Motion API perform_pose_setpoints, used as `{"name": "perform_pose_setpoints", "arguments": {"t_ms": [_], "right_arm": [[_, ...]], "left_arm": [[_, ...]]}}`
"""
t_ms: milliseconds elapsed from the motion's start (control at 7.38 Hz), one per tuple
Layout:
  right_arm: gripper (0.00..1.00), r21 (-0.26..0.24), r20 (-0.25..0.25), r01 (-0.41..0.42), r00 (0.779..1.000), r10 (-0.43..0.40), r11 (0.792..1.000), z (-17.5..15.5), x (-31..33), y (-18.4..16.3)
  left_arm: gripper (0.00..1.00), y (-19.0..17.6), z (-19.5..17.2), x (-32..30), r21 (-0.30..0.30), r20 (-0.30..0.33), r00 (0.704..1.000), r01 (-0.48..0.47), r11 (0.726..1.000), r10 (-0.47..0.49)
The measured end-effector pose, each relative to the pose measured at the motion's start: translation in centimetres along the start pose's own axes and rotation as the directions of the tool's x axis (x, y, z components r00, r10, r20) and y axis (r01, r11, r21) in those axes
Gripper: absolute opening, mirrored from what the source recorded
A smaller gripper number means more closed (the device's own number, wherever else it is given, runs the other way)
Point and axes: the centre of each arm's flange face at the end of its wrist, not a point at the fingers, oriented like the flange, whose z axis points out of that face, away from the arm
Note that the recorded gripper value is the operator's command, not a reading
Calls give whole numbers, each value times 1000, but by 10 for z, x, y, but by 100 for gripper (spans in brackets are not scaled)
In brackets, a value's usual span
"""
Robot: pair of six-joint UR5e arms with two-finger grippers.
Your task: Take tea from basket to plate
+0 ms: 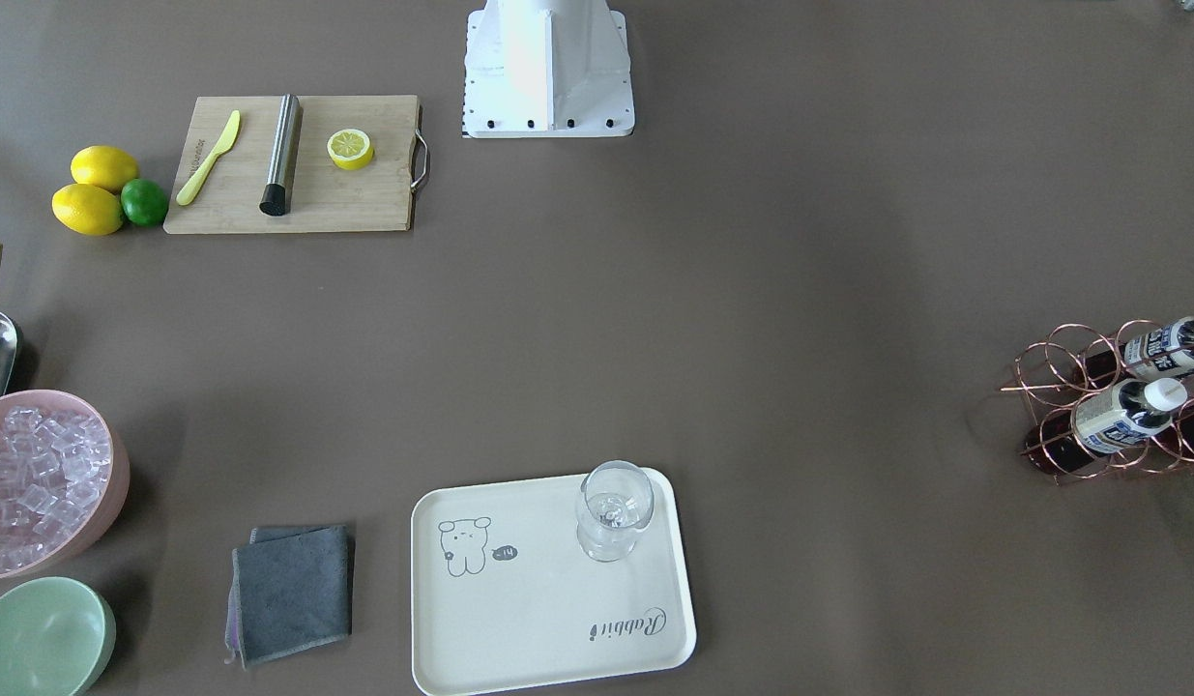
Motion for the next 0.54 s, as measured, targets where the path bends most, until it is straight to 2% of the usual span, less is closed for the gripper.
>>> {"name": "perform_pose_setpoints", "arguments": {"t_ms": [542], "right_arm": [[100,3,1,7,1000,-7,1000,-1,-2,1]], "left_arm": [[0,-62,-16,17,22,34,999,-41,999,40]]}}
